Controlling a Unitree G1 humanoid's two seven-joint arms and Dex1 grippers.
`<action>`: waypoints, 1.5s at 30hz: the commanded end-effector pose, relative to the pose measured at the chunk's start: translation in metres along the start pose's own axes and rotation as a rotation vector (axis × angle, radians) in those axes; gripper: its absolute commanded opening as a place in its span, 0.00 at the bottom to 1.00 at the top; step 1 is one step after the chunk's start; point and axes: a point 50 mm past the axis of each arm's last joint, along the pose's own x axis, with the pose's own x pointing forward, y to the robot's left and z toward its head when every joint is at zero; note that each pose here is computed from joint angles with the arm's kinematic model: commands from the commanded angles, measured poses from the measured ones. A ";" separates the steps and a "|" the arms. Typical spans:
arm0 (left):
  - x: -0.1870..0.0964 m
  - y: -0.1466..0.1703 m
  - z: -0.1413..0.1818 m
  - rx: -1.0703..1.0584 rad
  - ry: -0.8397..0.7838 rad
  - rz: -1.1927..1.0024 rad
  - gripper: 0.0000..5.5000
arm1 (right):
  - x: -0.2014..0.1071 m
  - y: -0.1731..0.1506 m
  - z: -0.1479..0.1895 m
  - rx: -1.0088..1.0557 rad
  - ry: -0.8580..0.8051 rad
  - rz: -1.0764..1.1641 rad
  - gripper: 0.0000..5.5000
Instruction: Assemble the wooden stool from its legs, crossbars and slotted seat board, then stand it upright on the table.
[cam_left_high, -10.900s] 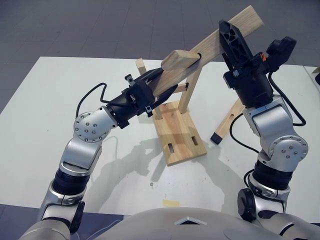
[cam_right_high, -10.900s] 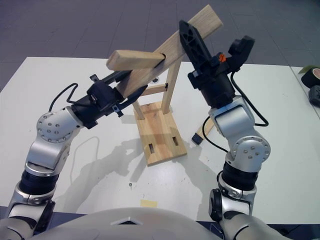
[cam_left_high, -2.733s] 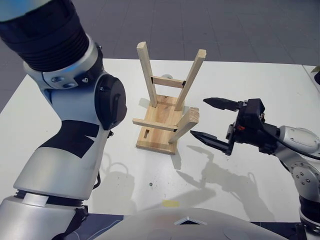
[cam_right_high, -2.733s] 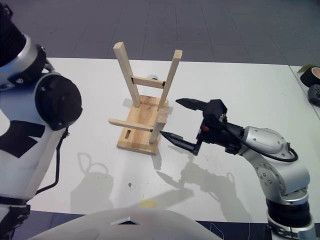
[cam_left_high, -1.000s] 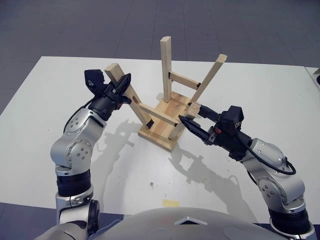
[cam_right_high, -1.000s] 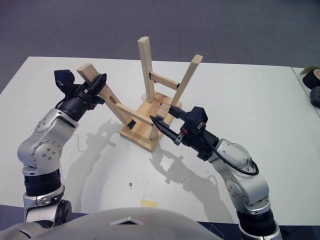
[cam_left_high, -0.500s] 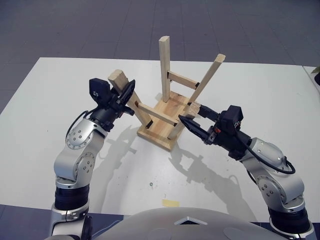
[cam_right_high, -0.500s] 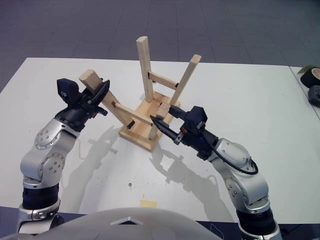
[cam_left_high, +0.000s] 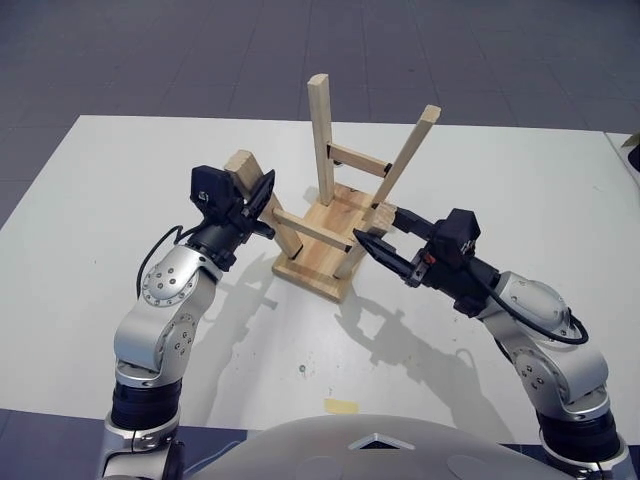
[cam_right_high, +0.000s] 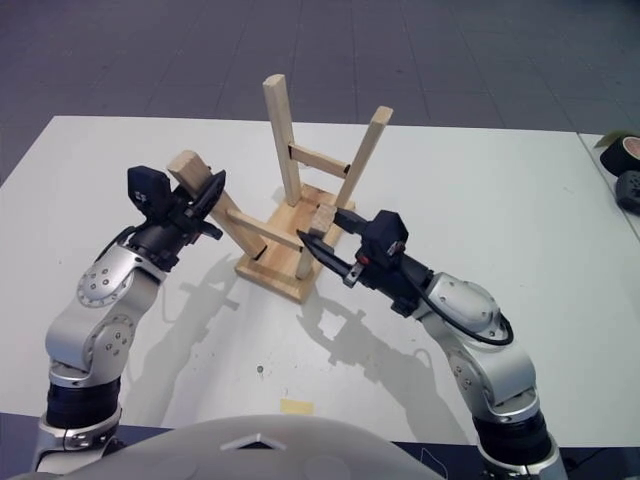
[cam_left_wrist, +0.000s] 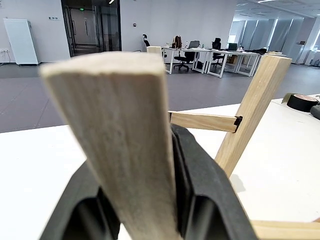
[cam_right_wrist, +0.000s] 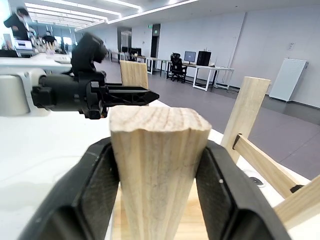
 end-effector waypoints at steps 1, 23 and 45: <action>-0.001 0.005 -0.012 0.005 0.094 0.035 0.20 | -0.001 -0.007 -0.013 0.002 0.161 -0.056 0.39; -0.008 -0.026 -0.013 0.034 0.090 -0.486 0.20 | 0.000 -0.072 0.063 0.504 -0.342 0.047 0.98; -0.005 -0.037 -0.023 0.180 0.101 -0.516 0.21 | 0.013 -0.033 -0.103 0.305 0.445 0.017 0.98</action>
